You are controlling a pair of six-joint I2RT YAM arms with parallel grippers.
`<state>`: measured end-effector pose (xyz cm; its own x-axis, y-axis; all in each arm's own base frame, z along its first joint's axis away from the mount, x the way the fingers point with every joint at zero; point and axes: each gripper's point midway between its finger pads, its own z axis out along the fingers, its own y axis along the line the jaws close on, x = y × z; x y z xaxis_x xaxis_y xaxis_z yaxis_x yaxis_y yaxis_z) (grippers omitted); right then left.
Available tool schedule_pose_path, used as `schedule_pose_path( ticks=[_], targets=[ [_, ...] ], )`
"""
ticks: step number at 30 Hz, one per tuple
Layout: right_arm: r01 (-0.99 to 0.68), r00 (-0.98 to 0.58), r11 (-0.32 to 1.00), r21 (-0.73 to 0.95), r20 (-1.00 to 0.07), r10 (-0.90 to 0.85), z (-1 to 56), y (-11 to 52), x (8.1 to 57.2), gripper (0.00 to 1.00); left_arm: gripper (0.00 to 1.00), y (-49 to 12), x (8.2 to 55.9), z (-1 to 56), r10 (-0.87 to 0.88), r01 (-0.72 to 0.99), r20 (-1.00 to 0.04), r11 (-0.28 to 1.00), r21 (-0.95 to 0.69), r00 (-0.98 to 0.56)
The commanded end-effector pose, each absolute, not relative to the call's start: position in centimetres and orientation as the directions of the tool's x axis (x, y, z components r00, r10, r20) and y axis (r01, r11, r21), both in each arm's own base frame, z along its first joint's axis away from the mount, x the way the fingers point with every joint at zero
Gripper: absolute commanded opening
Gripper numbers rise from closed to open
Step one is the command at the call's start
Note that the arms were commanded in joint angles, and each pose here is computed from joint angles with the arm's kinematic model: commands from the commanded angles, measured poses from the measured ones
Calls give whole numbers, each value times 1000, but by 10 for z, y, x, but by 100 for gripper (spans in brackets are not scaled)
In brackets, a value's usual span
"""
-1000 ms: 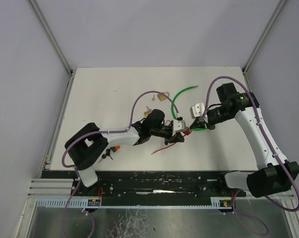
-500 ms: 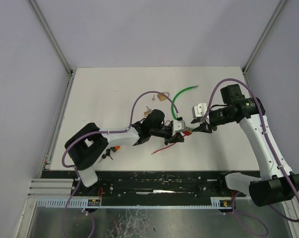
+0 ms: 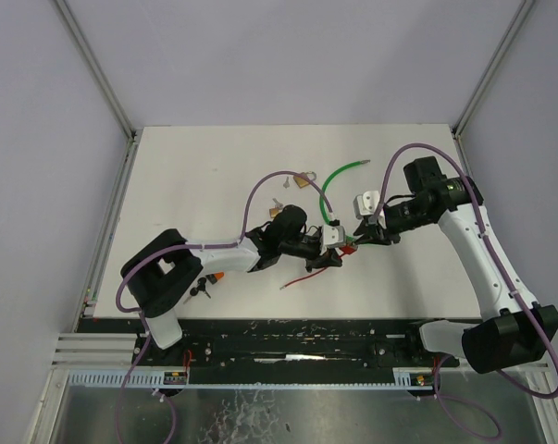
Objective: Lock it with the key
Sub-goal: Pick up the lock from the center of the board.
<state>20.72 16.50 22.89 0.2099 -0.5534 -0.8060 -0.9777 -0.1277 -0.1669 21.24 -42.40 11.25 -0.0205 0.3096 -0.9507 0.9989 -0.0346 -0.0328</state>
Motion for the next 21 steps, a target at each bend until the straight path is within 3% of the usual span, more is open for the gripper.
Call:
schedule_pose_path(
  ticks=[1, 11, 14, 21],
  targets=[
    [-974, 226, -152, -171, -823, -521, 230, 171, 197, 30, 1, -429, 215, 131, 251, 998, -967, -45, 36, 46],
    [-974, 218, -165, -153, -831, -511, 227, 174, 193, 32, 1, -429, 215, 132, 250, 998, -967, -48, 35, 46],
    [-974, 218, -166, -152, -826, -519, 224, 173, 193, 28, 1, -430, 215, 132, 249, 998, -967, -50, 35, 46],
    [-977, 205, -162, -140, -824, -528, 222, 172, 192, 9, 1, -430, 214, 132, 250, 998, -967, -51, 33, 44]
  ],
)
